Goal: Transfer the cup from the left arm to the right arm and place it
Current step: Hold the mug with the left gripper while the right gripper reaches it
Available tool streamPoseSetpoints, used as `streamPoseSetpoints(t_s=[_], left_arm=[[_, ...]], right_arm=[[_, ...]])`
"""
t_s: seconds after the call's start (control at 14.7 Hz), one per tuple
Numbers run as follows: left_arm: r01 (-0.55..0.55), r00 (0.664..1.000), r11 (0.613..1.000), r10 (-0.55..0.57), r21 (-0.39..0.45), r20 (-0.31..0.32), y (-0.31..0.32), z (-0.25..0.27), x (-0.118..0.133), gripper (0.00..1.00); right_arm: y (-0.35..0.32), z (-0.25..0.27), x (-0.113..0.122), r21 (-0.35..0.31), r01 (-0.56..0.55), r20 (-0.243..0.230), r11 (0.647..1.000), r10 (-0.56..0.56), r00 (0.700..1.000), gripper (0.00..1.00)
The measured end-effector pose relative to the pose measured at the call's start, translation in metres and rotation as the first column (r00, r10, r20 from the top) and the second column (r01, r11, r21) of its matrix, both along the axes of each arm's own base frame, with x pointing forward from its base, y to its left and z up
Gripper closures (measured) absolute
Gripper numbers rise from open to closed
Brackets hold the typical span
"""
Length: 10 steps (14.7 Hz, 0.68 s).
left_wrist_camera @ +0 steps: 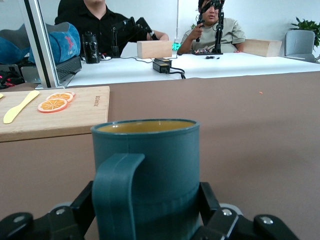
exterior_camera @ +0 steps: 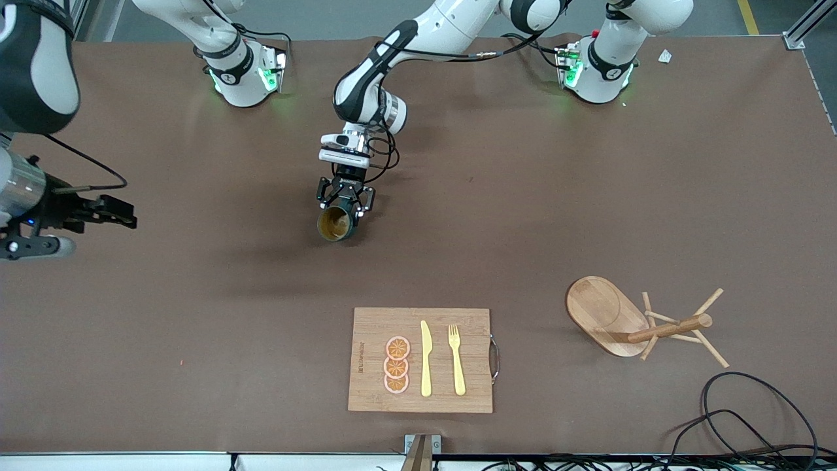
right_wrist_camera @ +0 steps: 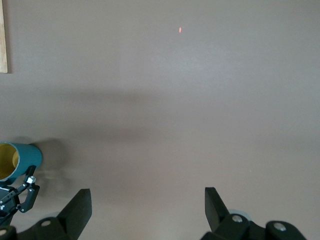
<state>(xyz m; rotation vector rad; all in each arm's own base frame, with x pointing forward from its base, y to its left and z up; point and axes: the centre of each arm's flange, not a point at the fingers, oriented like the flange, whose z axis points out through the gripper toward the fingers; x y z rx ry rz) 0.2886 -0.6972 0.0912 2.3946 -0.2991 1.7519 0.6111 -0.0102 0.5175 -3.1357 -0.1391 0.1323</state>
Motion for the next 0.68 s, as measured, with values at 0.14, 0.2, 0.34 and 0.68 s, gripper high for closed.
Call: streamPoseSetpoints(t_s=[0.14, 0.2, 0.34, 0.68], left_arm=[[-0.001, 1.0, 1.0, 0.001, 0.0, 0.004, 0.001, -0.001, 0.001, 0.15], [-0.001, 1.0, 1.0, 0.001, 0.001, 0.005, 0.001, -0.001, 0.002, 0.15], [0.0, 1.0, 1.0, 0.0, 0.004, 0.004, 0.002, -0.002, 0.001, 0.09], [-0.004, 0.999, 1.0, 0.005, 0.029, -0.039, 0.0, -0.026, -0.056, 0.0]], right_arm=[[0.009, -0.021, 0.007, 0.029, 0.021, -0.014, 0.999, -0.021, 1.0, 0.0], [0.013, -0.029, 0.008, 0.036, 0.047, -0.024, 0.998, -0.047, 0.999, 0.0], [0.029, -0.04, 0.009, 0.036, 0.104, -0.043, 0.994, -0.103, 0.994, 0.0], [0.077, -0.052, 0.002, 0.006, 0.203, -0.071, 0.979, -0.203, 0.977, 0.0]])
